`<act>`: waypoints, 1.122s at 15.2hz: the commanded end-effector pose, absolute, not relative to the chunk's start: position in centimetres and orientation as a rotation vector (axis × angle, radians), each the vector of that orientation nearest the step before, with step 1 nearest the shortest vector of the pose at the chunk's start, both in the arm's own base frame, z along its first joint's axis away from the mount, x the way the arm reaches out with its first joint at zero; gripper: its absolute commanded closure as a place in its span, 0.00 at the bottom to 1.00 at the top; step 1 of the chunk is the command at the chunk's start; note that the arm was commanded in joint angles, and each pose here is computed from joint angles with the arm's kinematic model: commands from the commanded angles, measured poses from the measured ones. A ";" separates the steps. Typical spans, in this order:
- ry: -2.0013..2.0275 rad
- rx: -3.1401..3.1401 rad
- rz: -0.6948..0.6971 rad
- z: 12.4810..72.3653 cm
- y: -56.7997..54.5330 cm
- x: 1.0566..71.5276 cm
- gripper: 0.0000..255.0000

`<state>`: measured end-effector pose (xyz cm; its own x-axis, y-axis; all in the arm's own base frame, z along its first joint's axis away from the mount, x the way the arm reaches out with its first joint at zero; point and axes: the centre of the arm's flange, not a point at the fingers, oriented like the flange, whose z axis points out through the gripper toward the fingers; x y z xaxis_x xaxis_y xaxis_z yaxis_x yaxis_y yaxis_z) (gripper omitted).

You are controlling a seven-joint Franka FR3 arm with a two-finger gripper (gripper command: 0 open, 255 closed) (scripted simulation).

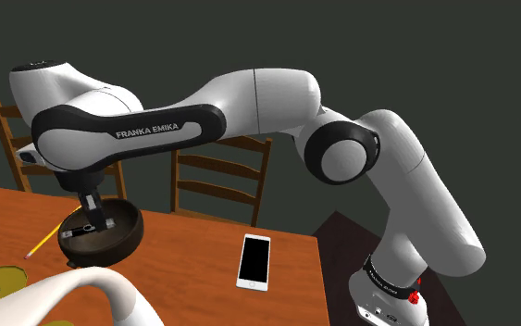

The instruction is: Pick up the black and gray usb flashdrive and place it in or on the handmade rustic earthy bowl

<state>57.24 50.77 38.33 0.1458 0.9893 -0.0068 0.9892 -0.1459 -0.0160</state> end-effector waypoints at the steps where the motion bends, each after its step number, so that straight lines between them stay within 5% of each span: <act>1: -2.048 -2.372 0.024 38.3 50.8 57.2 0.00; 17: -2.048 -2.372 0.024 43.3 50.8 57.3 0.00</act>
